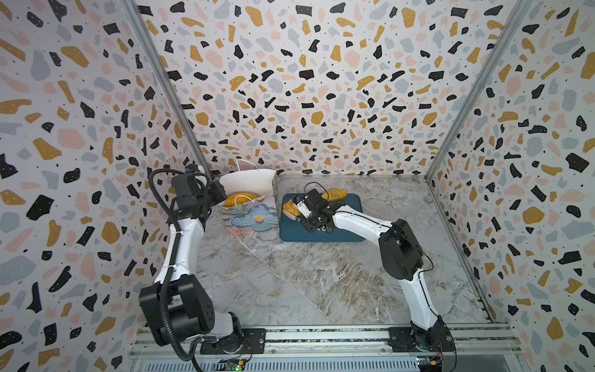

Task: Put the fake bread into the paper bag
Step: 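Lower the open tongs with the right gripper around the braided bun, then close the tongs with the right gripper around the braided bun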

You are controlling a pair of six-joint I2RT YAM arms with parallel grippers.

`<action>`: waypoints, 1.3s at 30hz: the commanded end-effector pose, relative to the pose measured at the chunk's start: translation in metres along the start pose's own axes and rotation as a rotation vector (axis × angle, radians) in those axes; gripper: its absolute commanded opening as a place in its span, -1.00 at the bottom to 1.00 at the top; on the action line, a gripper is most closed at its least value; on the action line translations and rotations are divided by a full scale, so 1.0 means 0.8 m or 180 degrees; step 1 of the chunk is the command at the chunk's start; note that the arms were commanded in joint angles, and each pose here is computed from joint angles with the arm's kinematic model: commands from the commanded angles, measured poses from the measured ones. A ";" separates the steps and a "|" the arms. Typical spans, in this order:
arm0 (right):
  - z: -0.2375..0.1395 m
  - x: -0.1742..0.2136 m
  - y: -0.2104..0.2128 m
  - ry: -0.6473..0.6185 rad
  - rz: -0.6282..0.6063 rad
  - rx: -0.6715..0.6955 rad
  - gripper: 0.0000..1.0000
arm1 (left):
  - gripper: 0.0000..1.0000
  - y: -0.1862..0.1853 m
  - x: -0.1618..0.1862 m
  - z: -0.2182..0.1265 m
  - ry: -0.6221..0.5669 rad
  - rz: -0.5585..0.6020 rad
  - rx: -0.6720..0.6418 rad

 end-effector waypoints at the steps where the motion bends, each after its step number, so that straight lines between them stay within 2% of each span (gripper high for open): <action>1: -0.014 -0.019 0.003 -0.0104 0.0054 -0.0046 0.03 | -1.00 -0.007 -0.016 -0.007 -0.0140 0.0051 0.0059; 7: -0.011 -0.016 0.003 -0.0056 0.0053 -0.0036 0.03 | -1.00 -0.008 -0.015 -0.007 -0.0140 0.0045 0.0066; 13: -0.021 -0.020 0.003 -0.0088 0.0065 -0.0039 -0.15 | -1.00 -0.008 -0.015 -0.007 -0.0140 0.0050 0.0066; 24: -0.048 -0.012 0.007 -0.0193 0.0224 -0.0155 -0.28 | -1.00 -0.008 -0.016 -0.009 -0.0150 0.0052 0.0060; 39: -0.090 0.005 0.011 -0.0359 0.0518 -0.0342 -0.34 | -1.00 -0.009 -0.017 -0.010 -0.0158 0.0060 0.0054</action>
Point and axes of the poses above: each gripper's point midway between its finger pads, its own z axis out along the fingers, its own y axis along the line the jaws close on, x = y × z, the point moved 1 cm from there along -z, back along the fingers, and after that the axes turned 14 degrees about z, right-handed, at the moved point
